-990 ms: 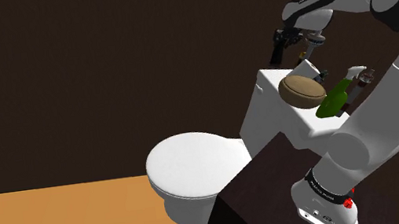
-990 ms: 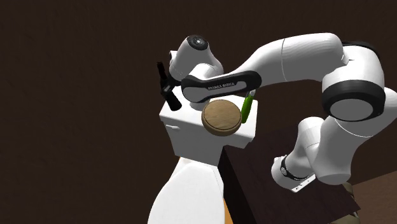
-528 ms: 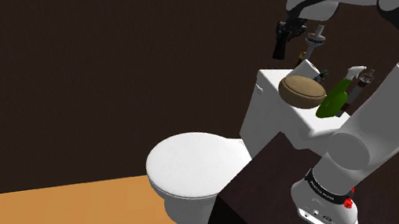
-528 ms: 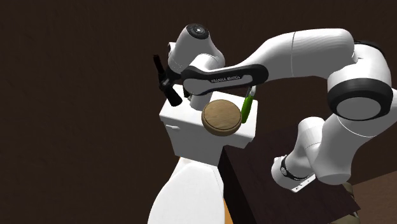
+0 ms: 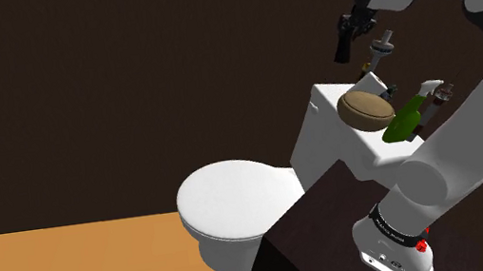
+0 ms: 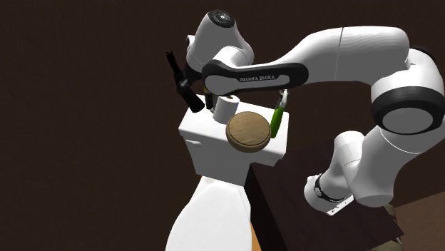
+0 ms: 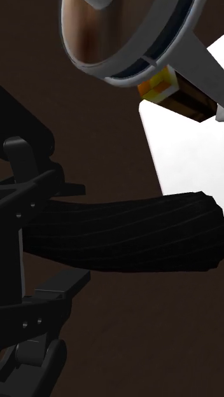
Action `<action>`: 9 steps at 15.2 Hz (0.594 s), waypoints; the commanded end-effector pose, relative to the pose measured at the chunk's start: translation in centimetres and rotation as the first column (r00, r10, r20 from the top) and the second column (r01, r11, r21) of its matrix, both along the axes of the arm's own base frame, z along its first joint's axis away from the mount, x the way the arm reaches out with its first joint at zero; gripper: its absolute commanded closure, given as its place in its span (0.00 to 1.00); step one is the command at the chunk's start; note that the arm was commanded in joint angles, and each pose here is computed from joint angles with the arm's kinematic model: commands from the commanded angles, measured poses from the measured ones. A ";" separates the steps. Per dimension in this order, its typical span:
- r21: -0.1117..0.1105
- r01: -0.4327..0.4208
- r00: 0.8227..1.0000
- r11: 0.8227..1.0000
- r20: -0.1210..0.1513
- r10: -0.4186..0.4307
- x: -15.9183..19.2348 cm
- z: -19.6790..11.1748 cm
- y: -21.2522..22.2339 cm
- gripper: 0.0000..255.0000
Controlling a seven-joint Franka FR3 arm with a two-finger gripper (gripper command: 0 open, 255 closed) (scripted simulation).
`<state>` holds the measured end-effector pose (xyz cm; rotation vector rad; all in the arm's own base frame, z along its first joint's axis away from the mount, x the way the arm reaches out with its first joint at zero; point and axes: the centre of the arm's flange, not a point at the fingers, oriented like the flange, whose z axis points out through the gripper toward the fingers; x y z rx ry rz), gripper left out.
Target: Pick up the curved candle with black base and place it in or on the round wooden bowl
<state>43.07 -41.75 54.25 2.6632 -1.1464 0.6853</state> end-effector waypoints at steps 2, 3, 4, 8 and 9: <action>0.000 0.000 1.000 1.000 0.000 0.000 0.1 1.6 0.1 1.00; 0.000 0.000 1.000 1.000 0.000 0.000 0.1 2.0 0.1 1.00; 0.000 0.000 1.000 1.000 0.000 0.000 -1.0 1.9 0.9 1.00; 0.000 0.000 1.000 1.000 0.000 0.000 -5.3 1.7 4.0 1.00; 0.000 0.000 1.000 1.000 0.000 0.000 -6.3 1.7 4.7 1.00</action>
